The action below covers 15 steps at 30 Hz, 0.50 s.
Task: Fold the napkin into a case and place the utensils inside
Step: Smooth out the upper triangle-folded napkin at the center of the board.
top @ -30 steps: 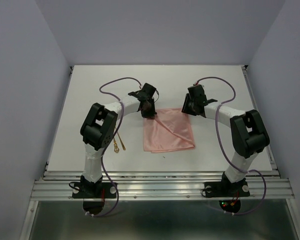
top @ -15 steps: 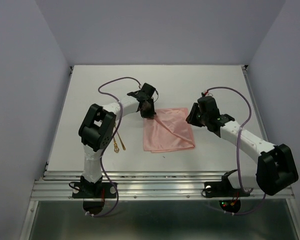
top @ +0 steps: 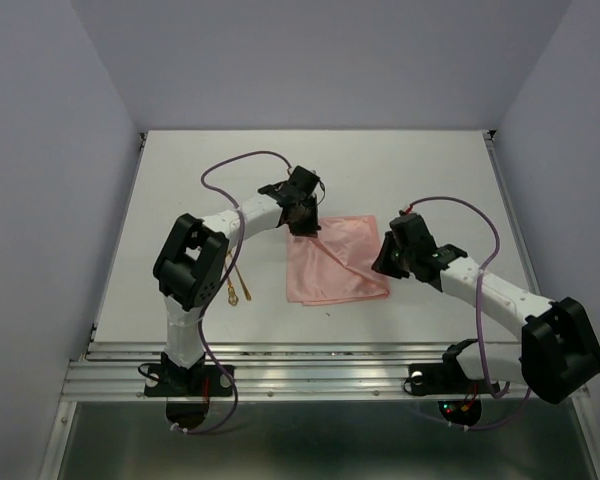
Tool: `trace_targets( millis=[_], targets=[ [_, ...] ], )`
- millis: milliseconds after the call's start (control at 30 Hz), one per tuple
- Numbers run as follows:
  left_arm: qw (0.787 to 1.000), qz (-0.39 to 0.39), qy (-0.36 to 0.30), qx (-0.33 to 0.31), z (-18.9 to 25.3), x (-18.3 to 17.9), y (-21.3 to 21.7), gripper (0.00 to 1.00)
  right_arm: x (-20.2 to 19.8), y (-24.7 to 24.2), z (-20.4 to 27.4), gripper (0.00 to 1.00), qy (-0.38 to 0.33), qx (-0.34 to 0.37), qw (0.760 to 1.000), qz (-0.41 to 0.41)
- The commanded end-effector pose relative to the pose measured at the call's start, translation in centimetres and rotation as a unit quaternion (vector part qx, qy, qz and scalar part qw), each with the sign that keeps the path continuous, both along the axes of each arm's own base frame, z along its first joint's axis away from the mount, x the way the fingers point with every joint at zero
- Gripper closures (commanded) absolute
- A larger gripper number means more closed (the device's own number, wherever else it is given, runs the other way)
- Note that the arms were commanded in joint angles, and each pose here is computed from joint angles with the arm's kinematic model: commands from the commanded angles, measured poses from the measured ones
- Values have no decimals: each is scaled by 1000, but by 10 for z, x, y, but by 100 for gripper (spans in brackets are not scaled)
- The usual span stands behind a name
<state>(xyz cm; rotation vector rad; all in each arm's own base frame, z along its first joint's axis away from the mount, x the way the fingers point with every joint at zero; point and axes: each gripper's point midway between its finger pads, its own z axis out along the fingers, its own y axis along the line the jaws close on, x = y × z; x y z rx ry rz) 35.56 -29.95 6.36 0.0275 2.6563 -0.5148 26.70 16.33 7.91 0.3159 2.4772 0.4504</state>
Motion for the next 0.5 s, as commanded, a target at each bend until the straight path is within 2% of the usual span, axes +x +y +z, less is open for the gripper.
trace_targets(
  millis=[0, 200, 467],
  targets=[
    [999, -9, -32, -15, 21, 18, -13, 93, -7, -2, -8, 78, 13, -6, 1000, -1],
    [999, -17, -16, 34, -13, 29, -11, 93, -9, -7, -30, 78, 38, -24, 999, -12],
    [999, -19, -15, 49, -26, 38, -12, 93, -6, -12, -57, 80, 56, -47, 997, -28]
  ],
)
